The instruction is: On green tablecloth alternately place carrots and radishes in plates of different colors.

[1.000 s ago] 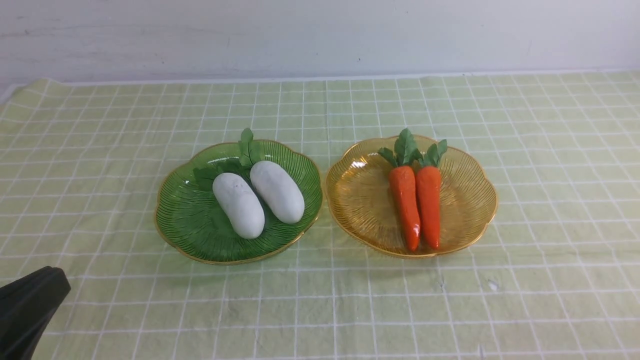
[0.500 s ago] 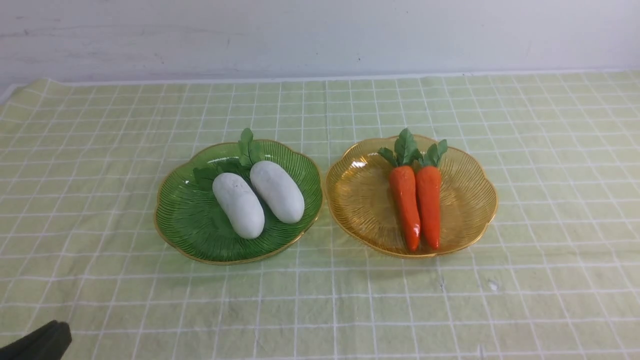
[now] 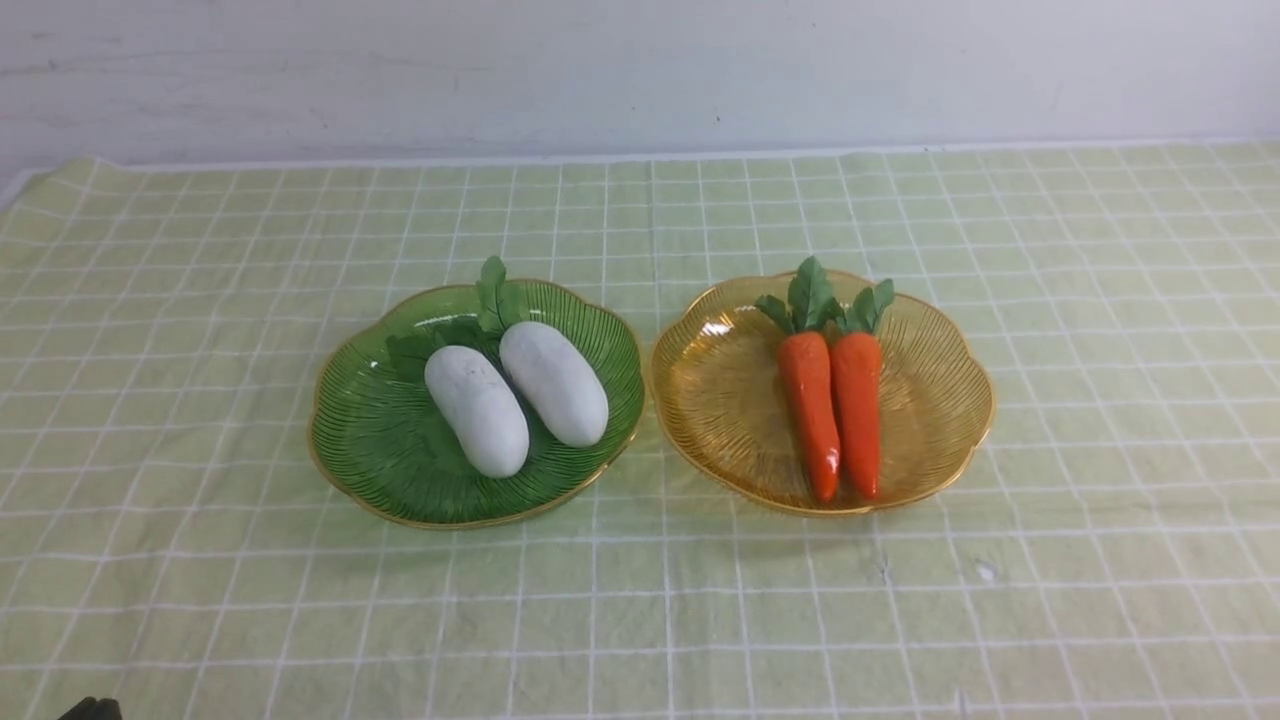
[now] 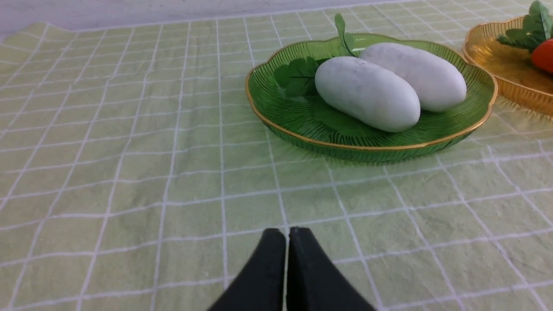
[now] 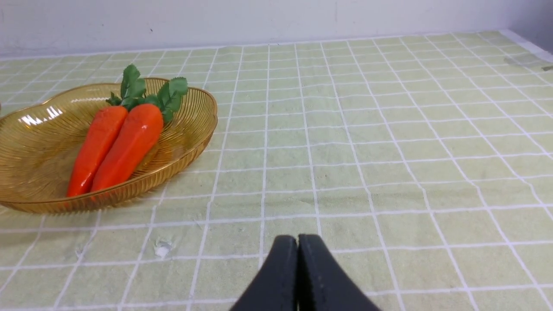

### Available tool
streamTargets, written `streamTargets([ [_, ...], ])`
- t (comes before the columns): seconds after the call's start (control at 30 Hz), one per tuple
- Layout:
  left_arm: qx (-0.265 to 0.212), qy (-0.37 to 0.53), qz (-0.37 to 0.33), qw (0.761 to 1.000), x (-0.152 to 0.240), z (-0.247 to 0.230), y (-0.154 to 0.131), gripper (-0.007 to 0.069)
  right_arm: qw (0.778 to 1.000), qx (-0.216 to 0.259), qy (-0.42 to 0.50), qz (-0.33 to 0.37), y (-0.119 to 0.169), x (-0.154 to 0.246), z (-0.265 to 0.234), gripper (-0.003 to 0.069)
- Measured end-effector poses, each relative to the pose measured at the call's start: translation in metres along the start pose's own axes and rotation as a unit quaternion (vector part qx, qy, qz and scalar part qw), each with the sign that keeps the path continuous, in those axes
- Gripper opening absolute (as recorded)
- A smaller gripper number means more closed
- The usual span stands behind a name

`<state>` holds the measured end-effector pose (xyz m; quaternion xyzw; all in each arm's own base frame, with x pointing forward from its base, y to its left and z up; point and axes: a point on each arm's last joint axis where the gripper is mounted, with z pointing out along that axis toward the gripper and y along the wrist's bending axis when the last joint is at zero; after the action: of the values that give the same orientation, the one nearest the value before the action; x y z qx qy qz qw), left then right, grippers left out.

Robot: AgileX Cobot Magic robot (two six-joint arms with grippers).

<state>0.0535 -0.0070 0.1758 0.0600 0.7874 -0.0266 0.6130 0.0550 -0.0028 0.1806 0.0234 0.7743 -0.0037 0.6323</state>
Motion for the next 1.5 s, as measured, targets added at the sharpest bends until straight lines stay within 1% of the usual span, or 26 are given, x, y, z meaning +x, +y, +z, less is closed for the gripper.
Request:
streamTargets([
  [0.2, 0.001, 0.028, 0.005, 1.000, 0.0053, -0.0001, -0.0001, -0.0008, 1.000, 0.000, 0.000, 0.000, 0.0000, 0.0000, 0.0000, -0.0015],
  [1.5, 0.000, 0.030, 0.001, 1.000, 0.0056, -0.0001, 0.0000, -0.0008, 1.000, 0.000, 0.000, 0.000, 0.0000, 0.0000, 0.0000, -0.0015],
])
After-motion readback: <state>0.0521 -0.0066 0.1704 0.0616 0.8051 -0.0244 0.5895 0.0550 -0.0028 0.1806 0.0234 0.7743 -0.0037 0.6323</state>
